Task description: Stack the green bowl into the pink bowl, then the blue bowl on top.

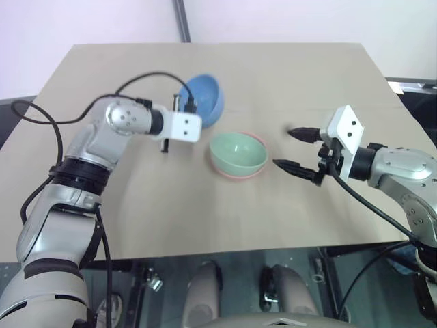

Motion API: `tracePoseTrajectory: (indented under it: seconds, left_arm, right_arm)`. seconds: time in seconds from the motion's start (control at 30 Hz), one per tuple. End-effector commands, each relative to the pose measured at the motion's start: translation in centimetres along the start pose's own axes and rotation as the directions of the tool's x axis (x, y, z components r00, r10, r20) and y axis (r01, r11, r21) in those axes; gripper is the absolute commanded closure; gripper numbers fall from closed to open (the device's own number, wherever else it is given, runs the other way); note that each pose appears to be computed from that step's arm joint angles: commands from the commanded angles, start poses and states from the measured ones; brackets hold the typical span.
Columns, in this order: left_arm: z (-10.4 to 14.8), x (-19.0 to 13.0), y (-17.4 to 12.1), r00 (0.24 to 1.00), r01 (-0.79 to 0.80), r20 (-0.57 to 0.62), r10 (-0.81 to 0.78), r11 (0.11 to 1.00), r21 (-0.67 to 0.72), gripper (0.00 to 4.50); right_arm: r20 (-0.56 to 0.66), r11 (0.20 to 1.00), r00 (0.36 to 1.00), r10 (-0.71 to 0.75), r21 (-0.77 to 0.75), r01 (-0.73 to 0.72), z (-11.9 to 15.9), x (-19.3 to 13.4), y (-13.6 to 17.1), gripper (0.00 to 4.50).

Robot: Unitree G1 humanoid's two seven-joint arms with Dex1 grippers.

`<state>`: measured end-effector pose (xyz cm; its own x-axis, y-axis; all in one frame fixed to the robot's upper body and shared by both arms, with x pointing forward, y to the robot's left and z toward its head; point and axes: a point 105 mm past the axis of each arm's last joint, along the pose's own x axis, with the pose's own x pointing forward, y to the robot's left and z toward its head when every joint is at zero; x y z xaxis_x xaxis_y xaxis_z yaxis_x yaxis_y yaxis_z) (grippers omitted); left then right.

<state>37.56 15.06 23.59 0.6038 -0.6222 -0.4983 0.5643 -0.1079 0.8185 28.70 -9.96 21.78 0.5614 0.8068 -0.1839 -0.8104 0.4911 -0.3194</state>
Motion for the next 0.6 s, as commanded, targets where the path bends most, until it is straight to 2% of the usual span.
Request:
tracePoseTrajectory:
  seconds: [0.03,0.17,0.27,0.37,0.47,0.6]
  left_arm:
    - [5.5,-1.9,1.2,0.981,-0.002,0.196,-0.001,1.000,0.015,4.35]
    - [7.7,-2.4,-1.0,0.953,0.132,0.269,-0.141,0.990,0.051,4.35]
    - [7.4,-2.5,-2.6,0.939,0.220,0.261,-0.226,0.974,0.051,4.35]
    - [7.1,-2.3,-3.1,0.937,0.239,0.254,-0.241,0.970,0.040,3.44]
    - [7.2,-1.9,-2.3,0.953,0.172,0.249,-0.171,0.985,0.020,2.18]
    - [6.2,-2.5,-1.6,0.970,0.114,0.224,-0.098,0.992,-0.062,2.18]
  right_arm:
    - [0.037,0.998,0.999,-0.032,-0.053,0.033,0.8,-0.2,-0.8,0.44]
    - [0.037,0.997,0.998,-0.045,-0.058,0.047,0.5,-0.3,-1.4,0.44]
    - [0.033,0.996,0.998,-0.060,-0.064,0.062,0.3,-0.5,-1.7,0.44]
    - [0.027,0.994,0.996,-0.081,-0.065,0.083,0.0,-0.8,-2.1,0.44]
    - [0.022,0.993,0.995,-0.096,-0.063,0.097,-0.2,-1.2,-2.2,0.44]
    - [0.018,0.993,0.995,-0.102,-0.059,0.103,-0.5,-1.4,-2.1,0.44]
